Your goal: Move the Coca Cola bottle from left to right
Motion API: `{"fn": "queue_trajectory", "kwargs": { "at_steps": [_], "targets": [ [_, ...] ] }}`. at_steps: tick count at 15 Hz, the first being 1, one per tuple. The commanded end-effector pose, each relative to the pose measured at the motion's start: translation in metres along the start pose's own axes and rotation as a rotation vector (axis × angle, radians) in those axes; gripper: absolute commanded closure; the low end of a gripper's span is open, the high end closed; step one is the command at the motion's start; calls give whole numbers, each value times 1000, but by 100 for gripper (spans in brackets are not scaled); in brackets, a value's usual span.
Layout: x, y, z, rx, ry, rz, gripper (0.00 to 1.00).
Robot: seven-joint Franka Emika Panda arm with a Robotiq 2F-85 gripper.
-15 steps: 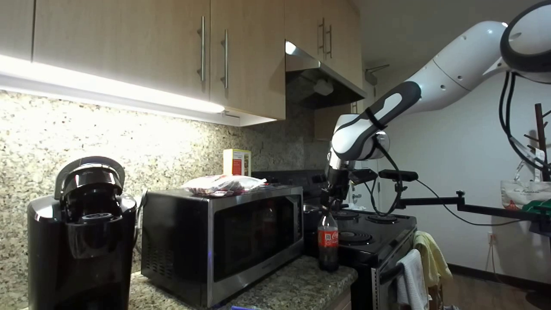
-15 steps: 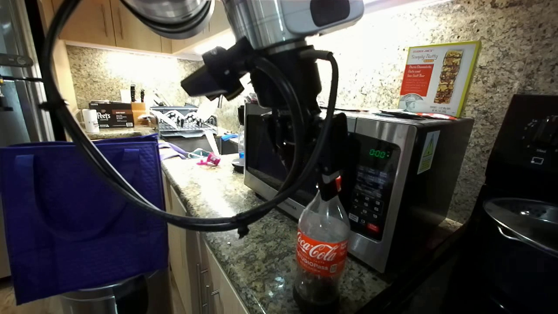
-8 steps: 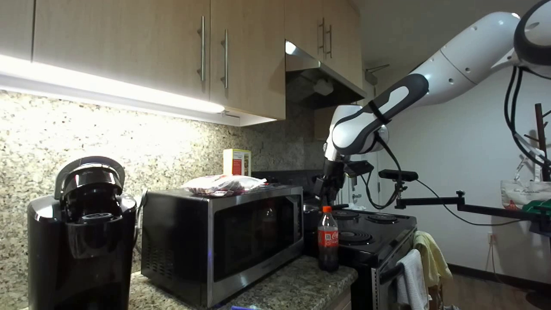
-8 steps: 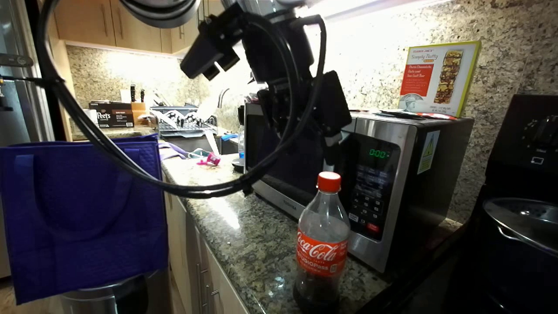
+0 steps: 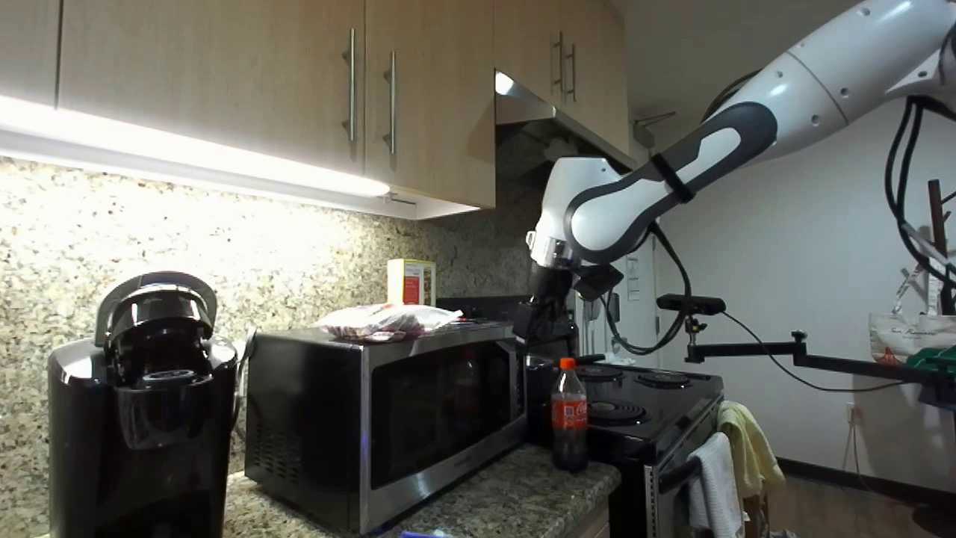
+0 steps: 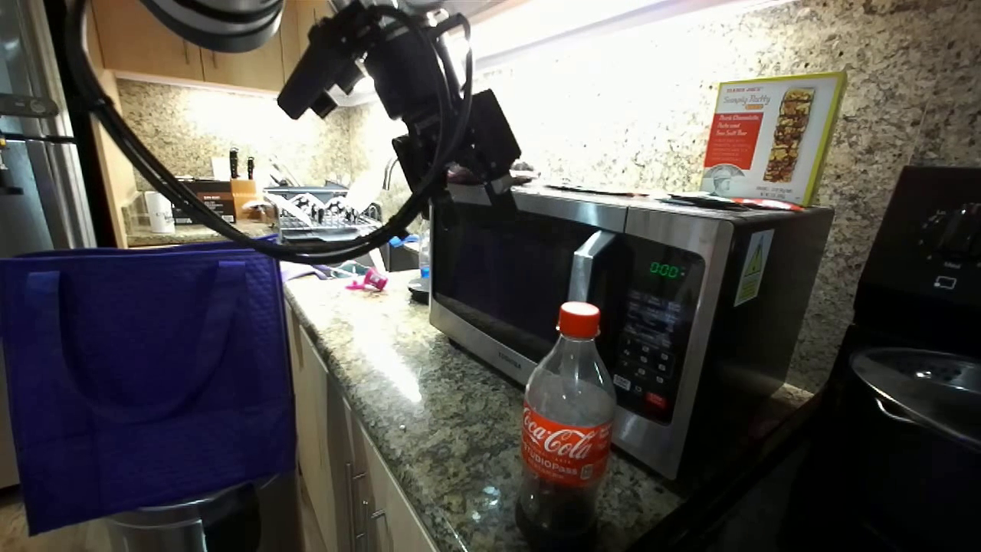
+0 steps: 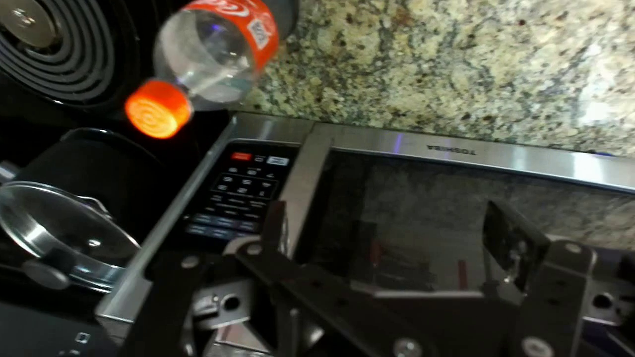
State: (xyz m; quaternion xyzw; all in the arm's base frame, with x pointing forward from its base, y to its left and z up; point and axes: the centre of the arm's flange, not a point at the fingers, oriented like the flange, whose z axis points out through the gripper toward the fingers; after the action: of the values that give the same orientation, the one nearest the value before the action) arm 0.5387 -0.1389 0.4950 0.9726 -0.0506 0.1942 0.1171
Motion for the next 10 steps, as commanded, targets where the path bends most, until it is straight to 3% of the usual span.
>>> {"fn": "queue_trajectory", "kwargs": {
  "at_steps": [1,6,10],
  "targets": [
    [6,-55,2,80,-9,-38,0],
    [14,-129,17,225,-121,-73,0],
    [10,-175,40,197,-285,-112,0]
  ]
}}
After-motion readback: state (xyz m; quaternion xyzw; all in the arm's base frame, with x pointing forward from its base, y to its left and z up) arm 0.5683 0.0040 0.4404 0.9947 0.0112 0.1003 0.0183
